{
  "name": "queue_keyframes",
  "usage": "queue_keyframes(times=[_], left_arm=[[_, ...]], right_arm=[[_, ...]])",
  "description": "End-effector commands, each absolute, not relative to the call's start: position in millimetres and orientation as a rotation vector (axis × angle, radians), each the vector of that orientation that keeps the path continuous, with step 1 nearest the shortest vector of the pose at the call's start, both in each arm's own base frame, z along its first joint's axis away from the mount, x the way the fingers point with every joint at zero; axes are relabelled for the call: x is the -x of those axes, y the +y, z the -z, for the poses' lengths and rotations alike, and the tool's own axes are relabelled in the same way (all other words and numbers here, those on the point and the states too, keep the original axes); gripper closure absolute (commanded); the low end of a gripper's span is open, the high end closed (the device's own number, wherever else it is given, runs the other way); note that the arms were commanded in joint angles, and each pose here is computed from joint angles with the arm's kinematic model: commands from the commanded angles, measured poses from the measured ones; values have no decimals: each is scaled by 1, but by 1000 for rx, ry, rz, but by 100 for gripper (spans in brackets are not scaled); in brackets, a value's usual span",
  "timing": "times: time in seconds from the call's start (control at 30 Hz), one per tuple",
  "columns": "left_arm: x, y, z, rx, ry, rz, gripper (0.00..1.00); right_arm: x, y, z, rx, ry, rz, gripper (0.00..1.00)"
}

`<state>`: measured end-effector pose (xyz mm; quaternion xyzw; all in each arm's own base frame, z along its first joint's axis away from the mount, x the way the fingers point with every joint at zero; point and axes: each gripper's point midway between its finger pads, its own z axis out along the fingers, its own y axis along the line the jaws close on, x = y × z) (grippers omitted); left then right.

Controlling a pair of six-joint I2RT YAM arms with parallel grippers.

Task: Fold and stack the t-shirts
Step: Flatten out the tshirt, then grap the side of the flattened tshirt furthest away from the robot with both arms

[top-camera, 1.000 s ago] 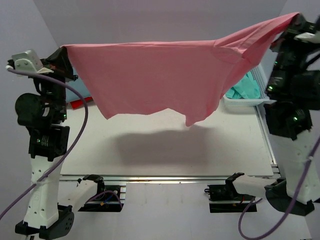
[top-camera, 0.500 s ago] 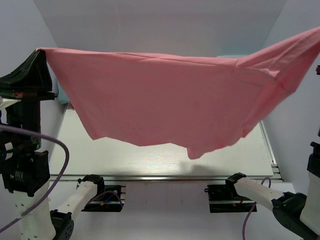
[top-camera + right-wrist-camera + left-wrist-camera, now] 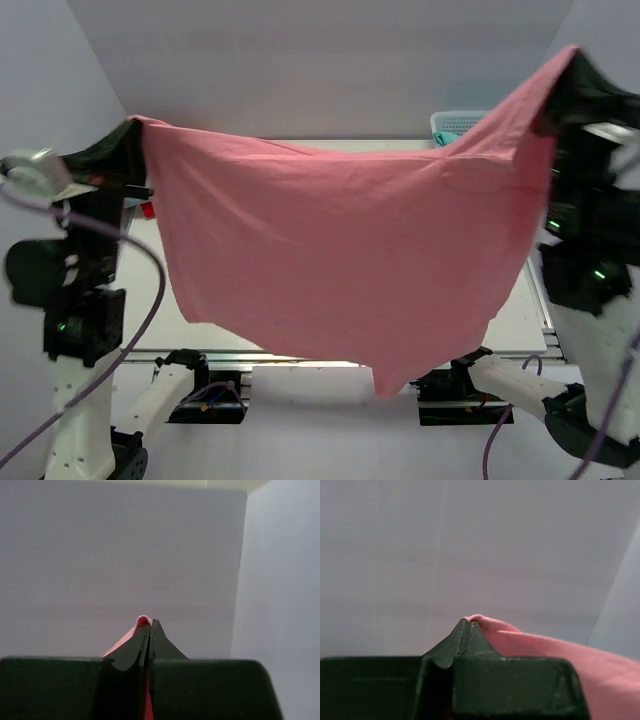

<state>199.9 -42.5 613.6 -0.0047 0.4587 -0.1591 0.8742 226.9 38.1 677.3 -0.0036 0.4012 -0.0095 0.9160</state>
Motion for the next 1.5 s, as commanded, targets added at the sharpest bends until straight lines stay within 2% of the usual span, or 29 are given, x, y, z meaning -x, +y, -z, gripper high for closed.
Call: queue_keyframes(times=[0.0, 0.1, 0.13, 0.27, 0.3, 0.37, 0.4, 0.43, 0.47, 0.5, 0.53, 0.63, 0.67, 0.7, 0.73, 0.8, 0.83, 0.97, 1.1, 1.13, 1.2, 1.23, 1.27, 1.37, 1.4, 1.47], left_arm=[[-287, -43, -534, 141, 1183, 316, 100], [-330, -36, -479, 243, 1323, 274, 100], [-356, -32, -436, 304, 1420, 232, 100], [-415, -33, -344, 373, 1586, 166, 100], [-426, -35, -326, 373, 1618, 156, 100], [-448, -43, -292, 366, 1695, 159, 100], [-471, -47, -264, 366, 1760, 139, 100], [-481, -44, -250, 384, 1796, 127, 100], [-492, -46, -237, 385, 1823, 119, 100], [-506, -47, -237, 391, 1821, 110, 100], [-523, -43, -199, 402, 1890, 78, 100], [-563, -44, -186, 372, 1914, 92, 100], [-576, -42, -149, 367, 1983, 74, 100], [-594, -47, -161, 355, 1953, 101, 100], [-601, -46, -152, 353, 1976, 108, 100], [-619, -47, -134, 341, 1994, 139, 100], [-625, -50, -131, 331, 1991, 156, 100], [-645, -47, -129, 320, 1982, 196, 100], [-644, -47, -131, 307, 1989, 226, 100], [-640, -43, -128, 308, 1987, 233, 100], [-632, -44, -145, 286, 1958, 242, 100], [-622, -44, -136, 289, 1980, 239, 100], [-617, -43, -153, 285, 1949, 243, 100], [-597, -43, -148, 248, 1974, 228, 100], [-588, -40, -139, 259, 2005, 213, 100], [-577, -36, -152, 257, 1989, 187, 100]], right_arm=[[-299, 42, -623, -85, 956, 186, 100], [-338, 53, -588, -108, 998, 242, 100], [-364, 57, -547, -110, 1071, 297, 100], [-430, 69, -457, -159, 1230, 343, 100], [-463, 72, -409, -144, 1318, 380, 100], [-487, 74, -394, -193, 1344, 362, 100], [-521, 75, -328, -160, 1480, 418, 100], [-532, 79, -313, -151, 1511, 411, 100], [-546, 78, -329, -196, 1481, 379, 100], [-561, 83, -288, -151, 1568, 415, 100], [-575, 81, -261, -145, 1609, 438, 100], [-604, 89, -251, -118, 1622, 398, 100], [-615, 90, -222, -94, 1664, 386, 100], [-624, 95, -232, -92, 1644, 341, 100], [-633, 92, -204, -81, 1686, 343, 100], [-647, 99, -212, -64, 1662, 285, 100], [-654, 95, -184, -48, 1710, 296, 100], [-667, 103, -185, -10, 1707, 255, 100], [-656, 100, -193, -5, 1739, 278, 100], [-647, 97, -179, 1, 1782, 292, 100], [-633, 94, -203, -20, 1779, 272, 100], [-623, 93, -182, -33, 1831, 263, 100], [-609, 90, -201, -47, 1839, 264, 100], [-577, 84, -188, -100, 1926, 250, 100], [-564, 83, -204, -102, 1919, 220, 100], [-537, 82, -176, -105, 2024, 205, 100]])
